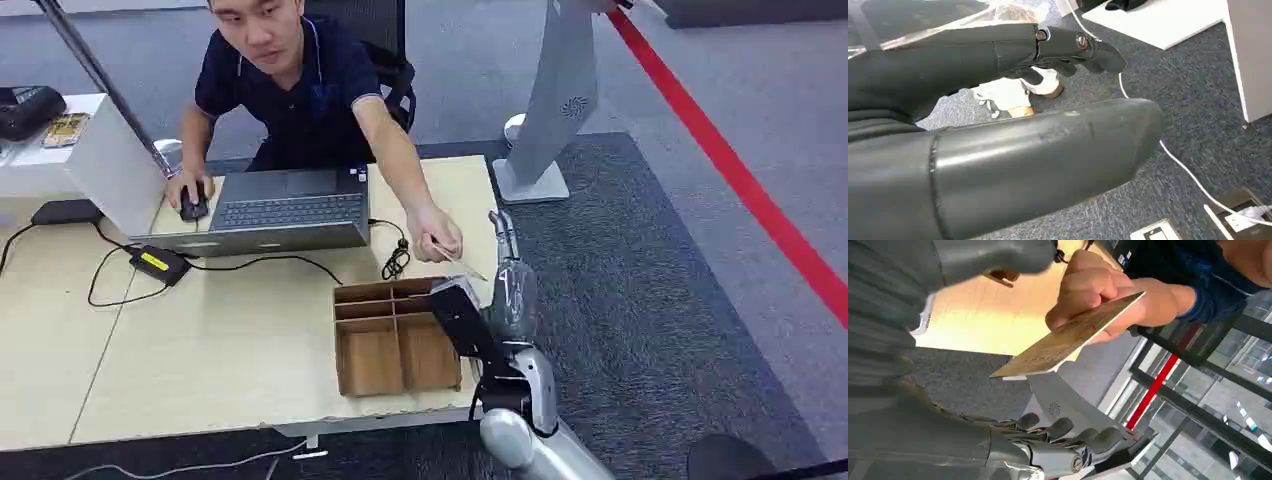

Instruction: Pass the card to the sensor for recognition and then transmit it.

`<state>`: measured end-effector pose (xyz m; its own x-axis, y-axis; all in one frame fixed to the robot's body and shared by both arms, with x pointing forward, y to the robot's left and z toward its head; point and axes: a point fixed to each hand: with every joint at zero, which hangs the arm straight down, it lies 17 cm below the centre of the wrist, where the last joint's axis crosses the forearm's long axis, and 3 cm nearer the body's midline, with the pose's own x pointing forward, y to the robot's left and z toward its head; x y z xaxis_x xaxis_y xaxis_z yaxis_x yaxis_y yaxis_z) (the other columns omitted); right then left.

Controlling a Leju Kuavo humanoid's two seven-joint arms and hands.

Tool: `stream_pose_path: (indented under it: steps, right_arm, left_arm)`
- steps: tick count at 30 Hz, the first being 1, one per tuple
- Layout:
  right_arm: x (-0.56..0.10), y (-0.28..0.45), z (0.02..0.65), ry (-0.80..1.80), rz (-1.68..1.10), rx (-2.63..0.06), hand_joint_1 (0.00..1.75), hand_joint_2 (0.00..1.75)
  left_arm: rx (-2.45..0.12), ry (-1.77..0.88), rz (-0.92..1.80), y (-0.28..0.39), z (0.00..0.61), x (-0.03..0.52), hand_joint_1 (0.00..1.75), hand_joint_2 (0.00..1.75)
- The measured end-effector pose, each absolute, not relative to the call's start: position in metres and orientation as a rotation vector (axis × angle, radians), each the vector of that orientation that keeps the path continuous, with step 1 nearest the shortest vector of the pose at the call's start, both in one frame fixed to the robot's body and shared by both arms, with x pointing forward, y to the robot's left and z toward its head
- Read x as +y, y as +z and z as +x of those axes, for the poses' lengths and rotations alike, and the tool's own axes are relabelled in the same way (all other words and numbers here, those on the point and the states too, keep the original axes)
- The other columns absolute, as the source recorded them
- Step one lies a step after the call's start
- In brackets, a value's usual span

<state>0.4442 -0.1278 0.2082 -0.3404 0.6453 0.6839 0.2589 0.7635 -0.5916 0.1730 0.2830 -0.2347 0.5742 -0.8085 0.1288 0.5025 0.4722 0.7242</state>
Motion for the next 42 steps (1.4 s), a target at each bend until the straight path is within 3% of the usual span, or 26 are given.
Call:
stream_pose_path:
  steps: [28,42]
  right_arm:
    - [-0.124,0.205,0.442,0.472,-0.665,-1.924,1.75,1.75]
    - [-0.172,0.132,0.435,0.523,-0.776,-1.706,1.75,1.75]
  left_arm:
    - [-0.497,-0.839,0.692,-0.235,0.173,0.283,0.0,0.0]
    - [-0.479,-0.819,0.694,-0.236,0.17,0.286,0.0,0.0]
